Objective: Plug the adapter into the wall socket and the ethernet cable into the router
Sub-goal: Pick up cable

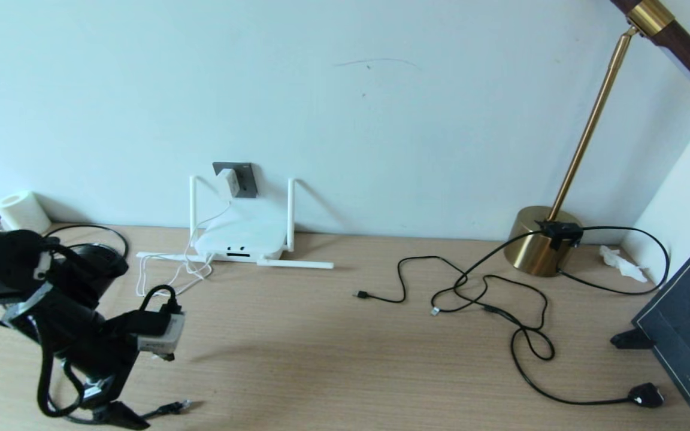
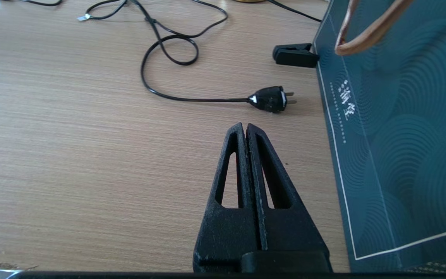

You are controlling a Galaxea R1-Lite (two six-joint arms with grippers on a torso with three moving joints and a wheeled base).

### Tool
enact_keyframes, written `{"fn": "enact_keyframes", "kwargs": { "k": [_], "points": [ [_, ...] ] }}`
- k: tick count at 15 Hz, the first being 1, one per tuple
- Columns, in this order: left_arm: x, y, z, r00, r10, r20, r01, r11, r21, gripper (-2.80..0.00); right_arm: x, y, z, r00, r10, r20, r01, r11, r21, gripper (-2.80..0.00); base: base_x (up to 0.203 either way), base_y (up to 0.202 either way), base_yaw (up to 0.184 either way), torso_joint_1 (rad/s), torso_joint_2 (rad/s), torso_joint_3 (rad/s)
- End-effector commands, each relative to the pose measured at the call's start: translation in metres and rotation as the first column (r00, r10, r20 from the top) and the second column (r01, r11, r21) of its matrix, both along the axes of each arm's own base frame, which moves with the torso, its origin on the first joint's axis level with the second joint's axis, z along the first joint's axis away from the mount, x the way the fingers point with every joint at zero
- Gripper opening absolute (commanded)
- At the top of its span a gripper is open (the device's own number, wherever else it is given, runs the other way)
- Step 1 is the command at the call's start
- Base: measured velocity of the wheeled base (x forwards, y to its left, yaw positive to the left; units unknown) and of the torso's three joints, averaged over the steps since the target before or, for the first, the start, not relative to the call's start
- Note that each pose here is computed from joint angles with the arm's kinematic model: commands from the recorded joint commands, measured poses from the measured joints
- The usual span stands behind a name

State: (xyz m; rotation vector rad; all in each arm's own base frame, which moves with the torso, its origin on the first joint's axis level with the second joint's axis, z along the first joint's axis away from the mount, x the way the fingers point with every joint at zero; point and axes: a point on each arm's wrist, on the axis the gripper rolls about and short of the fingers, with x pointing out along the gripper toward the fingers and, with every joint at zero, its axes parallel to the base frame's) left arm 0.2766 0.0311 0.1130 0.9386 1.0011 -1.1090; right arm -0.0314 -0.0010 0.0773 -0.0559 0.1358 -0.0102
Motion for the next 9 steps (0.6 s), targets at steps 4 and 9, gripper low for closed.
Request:
{"fn": "enact_keyframes", "kwargs": {
  "k": [4, 9],
  "points": [
    [0.0073, -0.0058, -0.0092, 0.999, -0.031, -0.027, 0.031, 1.000, -0.005, 0.00, 0.0000, 0.0000, -0.0001, 1.000, 0.000, -0.001, 0.000, 1.000, -0.001, -2.80, 0.000, 0.000, 0.000, 0.000, 0.00, 0.000],
    [0.0072, -0.0077, -0.0100, 0.999, -0.038, -0.032, 0.038, 0.999, -0.005, 0.00, 0.0000, 0.0000, -0.0001, 1.000, 0.000, -0.001, 0.000, 1.000, -0.001, -2.80, 0.000, 0.000, 0.000, 0.000, 0.00, 0.000]
  ]
}}
